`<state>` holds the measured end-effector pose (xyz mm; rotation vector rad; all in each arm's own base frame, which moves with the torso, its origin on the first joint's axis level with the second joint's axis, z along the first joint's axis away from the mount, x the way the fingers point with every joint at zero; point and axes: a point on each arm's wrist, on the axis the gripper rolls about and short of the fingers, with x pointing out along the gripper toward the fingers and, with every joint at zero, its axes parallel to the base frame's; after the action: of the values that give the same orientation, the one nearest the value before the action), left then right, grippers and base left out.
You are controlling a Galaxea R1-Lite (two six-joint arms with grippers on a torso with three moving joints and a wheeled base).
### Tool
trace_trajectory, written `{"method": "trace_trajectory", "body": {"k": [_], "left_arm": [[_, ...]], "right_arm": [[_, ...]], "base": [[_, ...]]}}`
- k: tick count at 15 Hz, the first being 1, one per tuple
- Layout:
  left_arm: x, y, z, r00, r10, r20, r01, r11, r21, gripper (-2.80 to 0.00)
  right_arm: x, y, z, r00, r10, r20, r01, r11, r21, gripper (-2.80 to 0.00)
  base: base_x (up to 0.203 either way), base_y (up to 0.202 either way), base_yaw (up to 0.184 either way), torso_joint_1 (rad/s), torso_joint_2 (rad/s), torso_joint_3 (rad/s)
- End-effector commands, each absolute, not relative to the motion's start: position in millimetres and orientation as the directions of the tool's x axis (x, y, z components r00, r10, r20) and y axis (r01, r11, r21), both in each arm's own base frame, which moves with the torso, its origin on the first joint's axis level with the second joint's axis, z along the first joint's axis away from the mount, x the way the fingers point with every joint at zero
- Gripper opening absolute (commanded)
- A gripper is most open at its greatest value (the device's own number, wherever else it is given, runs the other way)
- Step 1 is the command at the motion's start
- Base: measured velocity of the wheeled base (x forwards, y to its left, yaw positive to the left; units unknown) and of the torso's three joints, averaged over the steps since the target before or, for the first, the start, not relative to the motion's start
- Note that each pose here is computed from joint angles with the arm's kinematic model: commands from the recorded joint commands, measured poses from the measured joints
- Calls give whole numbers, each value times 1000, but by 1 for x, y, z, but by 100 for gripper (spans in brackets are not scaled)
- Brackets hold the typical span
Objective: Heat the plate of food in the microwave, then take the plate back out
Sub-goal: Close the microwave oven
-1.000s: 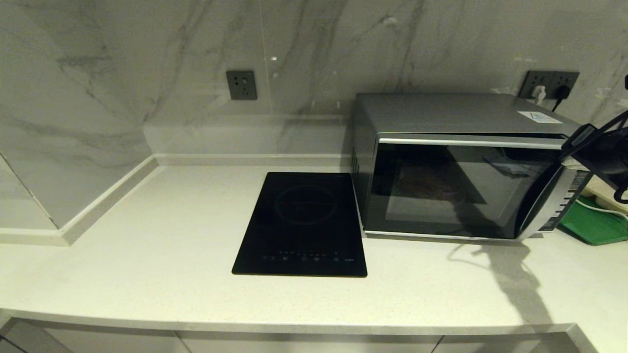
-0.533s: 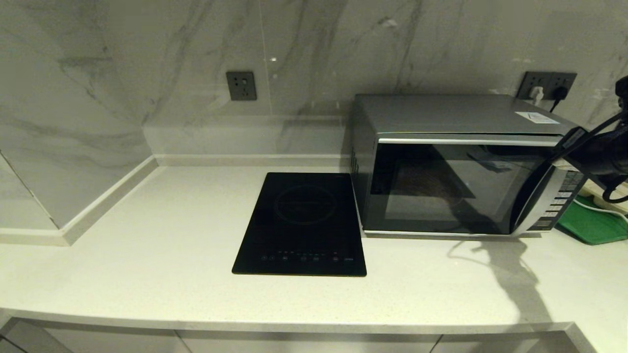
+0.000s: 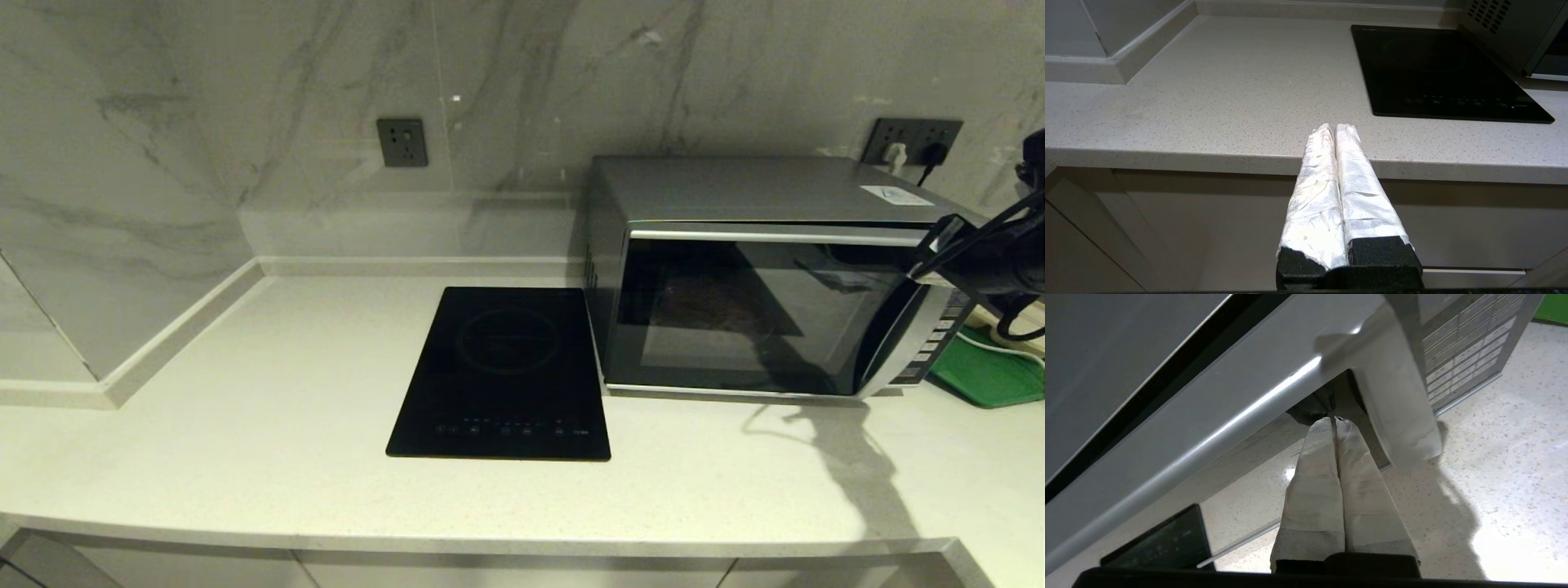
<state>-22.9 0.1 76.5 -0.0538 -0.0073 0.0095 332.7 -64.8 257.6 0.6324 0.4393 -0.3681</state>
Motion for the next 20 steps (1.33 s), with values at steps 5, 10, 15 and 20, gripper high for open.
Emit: {"method": "trace_trajectory", "body": {"k": [5,10,15,20], "left_arm": [[-23,0,77,1000,11,8,-10,998,-55,-280],[-23,0,77,1000,11,8,-10,998,-55,-280],[-23,0,77,1000,11,8,-10,998,-55,-280],[-23,0,77,1000,11,8,-10,999,-54,-280]], "right_arm": [[336,-66,263,880,-191,-435,410,767,493,-280],[339,-66,263,884,-194,-425,402,778,483,-280],[340,-67,264,887,-194,-418,396,785,476,-280],[342,-67,262,887,-189,-422,393,788,473,-280]], "base": [[0,0,0,0,0,0],[0,0,0,0,0,0],[0,0,0,0,0,0],[0,0,0,0,0,0]]}}
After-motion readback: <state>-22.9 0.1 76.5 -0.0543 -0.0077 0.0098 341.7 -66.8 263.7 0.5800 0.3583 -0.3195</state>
